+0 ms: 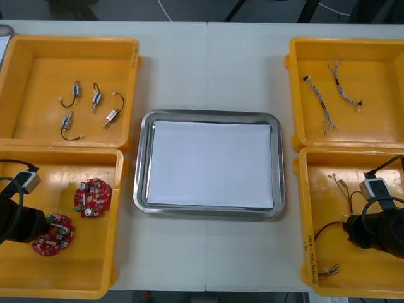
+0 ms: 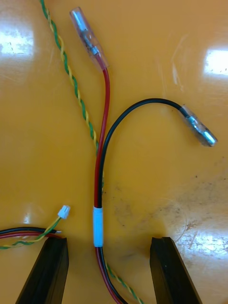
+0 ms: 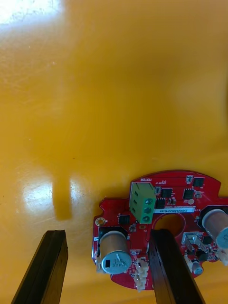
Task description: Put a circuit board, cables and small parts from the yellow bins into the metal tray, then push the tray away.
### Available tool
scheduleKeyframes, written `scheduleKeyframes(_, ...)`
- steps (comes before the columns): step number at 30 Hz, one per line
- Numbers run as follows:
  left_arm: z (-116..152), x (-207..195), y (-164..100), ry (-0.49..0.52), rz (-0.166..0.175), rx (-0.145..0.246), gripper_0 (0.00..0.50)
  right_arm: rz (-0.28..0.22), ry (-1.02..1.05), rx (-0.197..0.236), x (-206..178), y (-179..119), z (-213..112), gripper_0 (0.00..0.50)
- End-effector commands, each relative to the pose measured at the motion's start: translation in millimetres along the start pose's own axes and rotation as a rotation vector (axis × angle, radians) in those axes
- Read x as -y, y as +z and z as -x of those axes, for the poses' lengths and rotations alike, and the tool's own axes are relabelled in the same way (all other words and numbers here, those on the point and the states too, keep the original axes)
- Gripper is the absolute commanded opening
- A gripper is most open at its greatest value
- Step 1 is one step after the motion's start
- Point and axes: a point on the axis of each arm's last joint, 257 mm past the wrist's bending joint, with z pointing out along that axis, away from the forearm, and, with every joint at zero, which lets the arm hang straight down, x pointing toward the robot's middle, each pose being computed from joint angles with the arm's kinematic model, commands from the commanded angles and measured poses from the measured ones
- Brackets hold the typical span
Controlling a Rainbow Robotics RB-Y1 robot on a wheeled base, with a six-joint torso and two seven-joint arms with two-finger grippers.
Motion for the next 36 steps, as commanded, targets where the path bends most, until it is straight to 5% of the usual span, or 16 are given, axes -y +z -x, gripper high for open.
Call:
scheduleKeyframes(1, -19.0, -18.2, 2.5, 0.086, 0.044, -0.043, 0.500, 0.031, -0.022, -0.017, -15.4, 3.4, -14.1, 0.500)
scheduleKeyframes(13, -18.2, -17.9, 3.6, 0.085, 0.043, -0.035, 0.484, 0.016, -0.028, -0.027, -10.4, 4.1, -20.1, 0.500)
scheduleKeyframes(14, -17.8, -17.5, 3.6, 0.085, 0.042, -0.033, 0.433, 0.016, -0.028, -0.027, -10.7, 3.9, -20.5, 0.500)
scheduleKeyframes(16, -17.9, -16.7, 3.7, 0.083, 0.039, -0.033, 0.146, 0.016, -0.028, -0.030, -10.5, 4.0, -22.1, 0.500)
scheduleKeyframes(17, -17.5, -16.7, 3.7, 0.083, 0.039, -0.031, 0.091, 0.017, -0.027, -0.032, -10.8, 4.1, -23.1, 0.486)
scheduleKeyframes(18, -17.5, -16.3, 3.7, 0.083, 0.037, -0.031, 0.005, 0.019, -0.026, -0.034, -11.1, 4.1, -24.0, 0.369)
scheduleKeyframes(21, -16.0, -15.1, 3.5, 0.082, 0.034, -0.026, 0.001, 0.022, -0.025, -0.035, -12.4, 4.3, -24.4, 0.078)
scheduleKeyframes(23, -14.4, -14.3, 3.6, 0.081, 0.031, -0.020, 0.000, 0.024, -0.025, -0.034, -12.8, 4.3, -24.1, 0.000)
scheduleKeyframes(36, 2.1, -18.2, -13.1, 0.079, 0.033, 0.011, 0.000, 0.011, -0.020, -0.009, -4.8, 0.7, -11.1, 0.000)
